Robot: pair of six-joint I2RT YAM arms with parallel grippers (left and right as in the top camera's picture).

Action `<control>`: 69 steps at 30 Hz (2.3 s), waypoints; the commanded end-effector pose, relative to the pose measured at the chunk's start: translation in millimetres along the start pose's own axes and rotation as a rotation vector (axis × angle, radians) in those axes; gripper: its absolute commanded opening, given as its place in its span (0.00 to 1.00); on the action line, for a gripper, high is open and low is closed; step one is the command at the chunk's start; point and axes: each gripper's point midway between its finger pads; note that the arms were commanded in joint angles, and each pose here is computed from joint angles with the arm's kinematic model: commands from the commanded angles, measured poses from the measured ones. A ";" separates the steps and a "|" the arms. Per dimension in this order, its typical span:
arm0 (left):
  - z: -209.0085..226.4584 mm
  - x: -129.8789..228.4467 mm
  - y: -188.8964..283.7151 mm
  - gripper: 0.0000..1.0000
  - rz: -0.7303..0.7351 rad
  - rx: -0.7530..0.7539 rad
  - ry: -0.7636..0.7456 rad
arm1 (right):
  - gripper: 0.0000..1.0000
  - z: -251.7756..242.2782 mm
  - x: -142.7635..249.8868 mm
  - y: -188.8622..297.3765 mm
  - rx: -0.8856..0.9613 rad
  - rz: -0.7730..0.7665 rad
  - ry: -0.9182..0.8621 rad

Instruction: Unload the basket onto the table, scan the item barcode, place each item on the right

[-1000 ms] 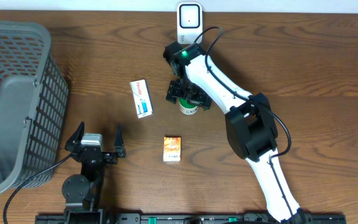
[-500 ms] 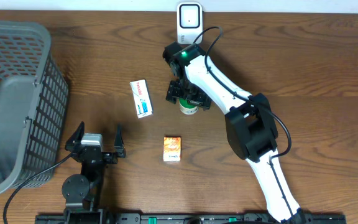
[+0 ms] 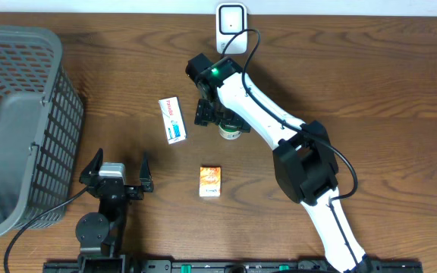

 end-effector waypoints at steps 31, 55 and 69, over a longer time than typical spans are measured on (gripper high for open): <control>1.4 -1.5 0.3 0.96 -0.007 -0.009 0.004 | 0.86 -11.5 -21.4 -4.8 -0.121 0.086 0.207; 1.4 -1.5 0.3 0.96 -0.007 -0.009 0.004 | 0.83 -13.2 -15.2 -6.3 -0.062 0.051 0.240; 1.4 -1.4 0.3 0.96 -0.006 -0.009 0.004 | 0.74 -24.9 -5.3 -25.9 -0.015 0.080 0.203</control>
Point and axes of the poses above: each gripper's point midway between its finger pads, its own y axis back along the fingers, its own z axis along the line the jaws close on, x = y × z, and after that the axes turned 8 degrees about -y, right-handed
